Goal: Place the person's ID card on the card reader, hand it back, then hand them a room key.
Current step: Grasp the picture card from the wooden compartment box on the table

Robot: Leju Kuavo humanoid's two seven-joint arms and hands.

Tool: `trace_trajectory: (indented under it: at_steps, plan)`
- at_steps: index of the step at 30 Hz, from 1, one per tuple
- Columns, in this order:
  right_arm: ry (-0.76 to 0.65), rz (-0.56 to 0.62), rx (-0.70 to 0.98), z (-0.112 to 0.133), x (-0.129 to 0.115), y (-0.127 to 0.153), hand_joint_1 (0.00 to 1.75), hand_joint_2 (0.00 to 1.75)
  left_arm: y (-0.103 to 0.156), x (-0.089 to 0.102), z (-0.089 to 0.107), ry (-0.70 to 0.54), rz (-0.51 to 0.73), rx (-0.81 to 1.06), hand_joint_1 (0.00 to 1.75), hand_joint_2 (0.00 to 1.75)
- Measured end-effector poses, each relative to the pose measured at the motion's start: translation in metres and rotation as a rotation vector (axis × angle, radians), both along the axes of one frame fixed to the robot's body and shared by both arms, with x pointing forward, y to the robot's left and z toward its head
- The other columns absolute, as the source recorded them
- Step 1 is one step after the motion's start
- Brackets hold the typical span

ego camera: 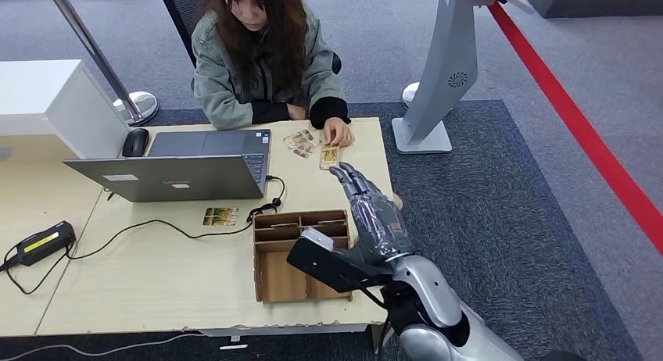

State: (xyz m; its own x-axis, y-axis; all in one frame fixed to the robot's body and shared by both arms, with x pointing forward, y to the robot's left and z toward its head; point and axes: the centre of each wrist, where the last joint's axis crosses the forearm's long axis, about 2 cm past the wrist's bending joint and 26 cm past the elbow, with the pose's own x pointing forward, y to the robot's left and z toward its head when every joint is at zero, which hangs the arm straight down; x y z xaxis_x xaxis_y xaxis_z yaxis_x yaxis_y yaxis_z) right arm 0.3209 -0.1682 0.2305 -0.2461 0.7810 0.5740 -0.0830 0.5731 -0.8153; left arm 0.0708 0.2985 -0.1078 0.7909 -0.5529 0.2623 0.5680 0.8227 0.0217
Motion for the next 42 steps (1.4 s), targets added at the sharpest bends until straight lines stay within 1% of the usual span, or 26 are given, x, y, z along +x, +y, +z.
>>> trace_trajectory:
  at_steps: [8, 13, 27, 39, 42]
  plan:
    - [-0.003, -0.026, -0.05, -0.006, 0.012, 0.009, 0.12, 1.75, -0.001, 0.0, 0.0, -0.002, -0.012, 0.001, 0.0, 1.75]
    - [-0.001, -0.043, -0.075, -0.01, 0.019, 0.012, 0.1, 1.75, -0.001, 0.0, 0.0, -0.002, -0.014, 0.001, 0.0, 1.75]
    - [0.036, -0.069, -0.102, -0.021, 0.027, 0.013, 0.14, 1.75, -0.002, 0.0, 0.0, -0.004, -0.017, 0.002, 0.0, 1.75]
    - [0.063, -0.076, -0.109, -0.028, 0.029, 0.016, 0.27, 1.75, -0.002, 0.0, 0.0, -0.004, -0.018, 0.003, 0.0, 1.75]
    - [0.066, -0.078, -0.106, -0.03, 0.028, 0.018, 0.45, 1.75, -0.002, 0.0, 0.0, -0.004, -0.018, 0.003, 0.0, 1.75]
